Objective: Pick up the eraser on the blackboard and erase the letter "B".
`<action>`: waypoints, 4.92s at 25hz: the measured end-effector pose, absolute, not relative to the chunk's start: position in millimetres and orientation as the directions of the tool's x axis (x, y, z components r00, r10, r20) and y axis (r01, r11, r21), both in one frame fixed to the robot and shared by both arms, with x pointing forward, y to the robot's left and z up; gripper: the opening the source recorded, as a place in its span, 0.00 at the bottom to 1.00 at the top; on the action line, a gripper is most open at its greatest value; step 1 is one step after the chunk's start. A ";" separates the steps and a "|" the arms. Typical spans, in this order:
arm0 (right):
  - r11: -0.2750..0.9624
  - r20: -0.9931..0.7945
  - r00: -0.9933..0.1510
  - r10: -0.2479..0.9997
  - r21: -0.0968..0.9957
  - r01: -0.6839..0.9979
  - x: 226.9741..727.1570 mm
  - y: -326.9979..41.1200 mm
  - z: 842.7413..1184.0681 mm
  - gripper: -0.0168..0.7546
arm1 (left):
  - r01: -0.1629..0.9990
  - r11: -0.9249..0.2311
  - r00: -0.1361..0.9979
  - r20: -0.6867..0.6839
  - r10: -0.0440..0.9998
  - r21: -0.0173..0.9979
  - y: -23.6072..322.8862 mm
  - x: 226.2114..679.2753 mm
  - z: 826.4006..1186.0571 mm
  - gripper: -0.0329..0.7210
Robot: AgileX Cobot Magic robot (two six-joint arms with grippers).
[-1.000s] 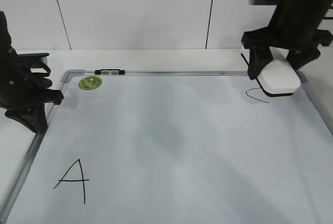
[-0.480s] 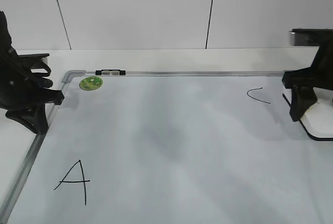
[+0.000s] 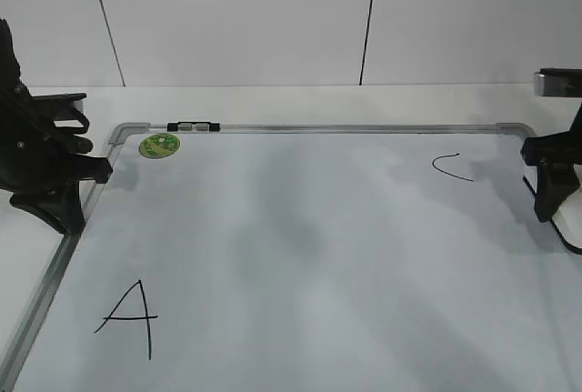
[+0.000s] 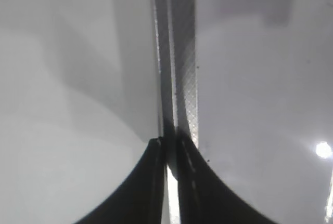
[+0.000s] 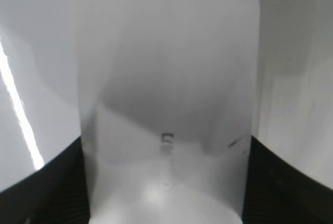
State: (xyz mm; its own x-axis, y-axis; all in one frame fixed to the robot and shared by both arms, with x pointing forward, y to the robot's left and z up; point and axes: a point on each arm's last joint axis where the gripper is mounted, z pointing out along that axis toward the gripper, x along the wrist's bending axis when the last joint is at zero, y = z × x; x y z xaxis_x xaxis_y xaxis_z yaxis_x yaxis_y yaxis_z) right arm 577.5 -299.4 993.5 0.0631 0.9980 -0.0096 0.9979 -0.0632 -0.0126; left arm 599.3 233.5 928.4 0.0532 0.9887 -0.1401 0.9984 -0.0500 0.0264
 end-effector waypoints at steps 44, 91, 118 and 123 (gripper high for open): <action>0.016 -0.034 -0.016 0.999 -0.010 1.000 598.4 -303.0 949.8 0.73 | 0.998 -0.049 0.052 -0.141 0.989 0.026 233.4 599.3 928.5 0.09; -0.035 0.003 0.035 0.999 0.095 0.995 609.8 -300.1 1025.3 0.79 | 0.998 -0.054 0.057 -0.143 0.988 0.025 233.3 599.1 928.5 0.12; -0.062 0.097 0.008 0.995 0.574 0.817 414.9 -292.3 1181.8 0.78 | 0.988 -0.149 0.151 -0.052 0.987 0.042 249.9 543.6 1025.6 0.44; -0.060 0.093 0.000 0.996 0.642 0.764 361.3 -292.4 1180.0 0.78 | 0.984 -0.150 0.155 -0.052 0.987 0.100 256.1 503.2 1048.5 0.44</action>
